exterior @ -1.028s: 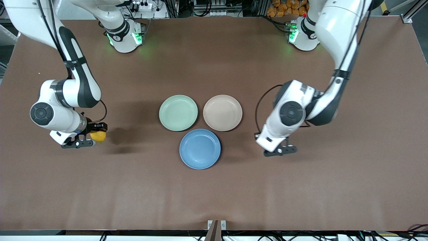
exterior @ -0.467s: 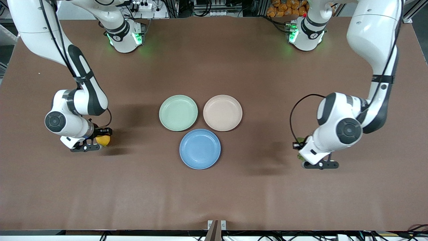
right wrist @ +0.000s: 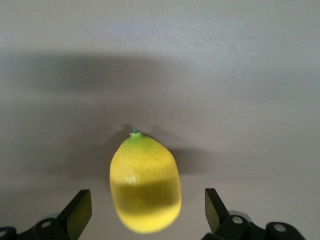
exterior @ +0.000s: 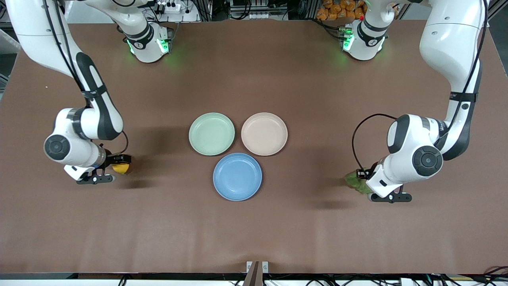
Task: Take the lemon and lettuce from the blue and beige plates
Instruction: 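Carry the lettuce with the left gripper while the right gripper lowers the lemon, then open the left gripper to drop the lettuce on the table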
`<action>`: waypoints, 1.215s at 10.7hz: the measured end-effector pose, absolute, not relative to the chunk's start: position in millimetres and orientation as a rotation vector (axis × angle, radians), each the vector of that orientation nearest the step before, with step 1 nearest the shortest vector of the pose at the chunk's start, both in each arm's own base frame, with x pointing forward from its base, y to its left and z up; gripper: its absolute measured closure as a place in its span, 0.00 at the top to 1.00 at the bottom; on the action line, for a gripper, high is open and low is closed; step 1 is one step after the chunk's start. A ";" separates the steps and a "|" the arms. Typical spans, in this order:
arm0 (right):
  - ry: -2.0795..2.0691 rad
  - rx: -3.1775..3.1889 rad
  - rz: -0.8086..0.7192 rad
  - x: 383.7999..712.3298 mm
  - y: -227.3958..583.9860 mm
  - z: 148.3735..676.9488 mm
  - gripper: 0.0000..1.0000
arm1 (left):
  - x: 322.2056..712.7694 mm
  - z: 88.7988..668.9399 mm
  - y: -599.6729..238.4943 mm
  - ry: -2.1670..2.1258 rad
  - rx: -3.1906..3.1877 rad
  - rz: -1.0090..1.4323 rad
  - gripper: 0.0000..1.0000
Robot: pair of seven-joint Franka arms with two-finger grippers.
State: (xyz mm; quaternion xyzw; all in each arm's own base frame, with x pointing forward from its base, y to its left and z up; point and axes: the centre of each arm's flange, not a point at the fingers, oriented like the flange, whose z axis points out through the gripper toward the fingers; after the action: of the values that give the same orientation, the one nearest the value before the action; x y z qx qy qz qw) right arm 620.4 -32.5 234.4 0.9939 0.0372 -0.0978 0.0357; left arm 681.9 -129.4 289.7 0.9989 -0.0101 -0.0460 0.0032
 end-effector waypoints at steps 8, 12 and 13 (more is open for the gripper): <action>0.127 3.093 -0.150 602.1 -10.9 457.2 1.00 | 632.4 346.1 -128.8 -0.044 3.168 -0.130 1.00; 0.092 3.097 -0.185 564.7 -19.3 562.4 1.00 | 561.1 391.4 -108.6 0.006 3.196 -0.121 1.00; 0.084 3.098 -0.186 561.1 -21.0 586.0 1.00 | 543.9 402.5 -106.2 0.015 3.200 -0.106 1.00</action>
State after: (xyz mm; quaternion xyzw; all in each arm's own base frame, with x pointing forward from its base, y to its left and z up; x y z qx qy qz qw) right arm 561.1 -21.0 586.0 0.9977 0.0271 -0.0600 0.0186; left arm 543.9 -106.2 402.5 0.9990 0.0047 -0.0332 -0.0300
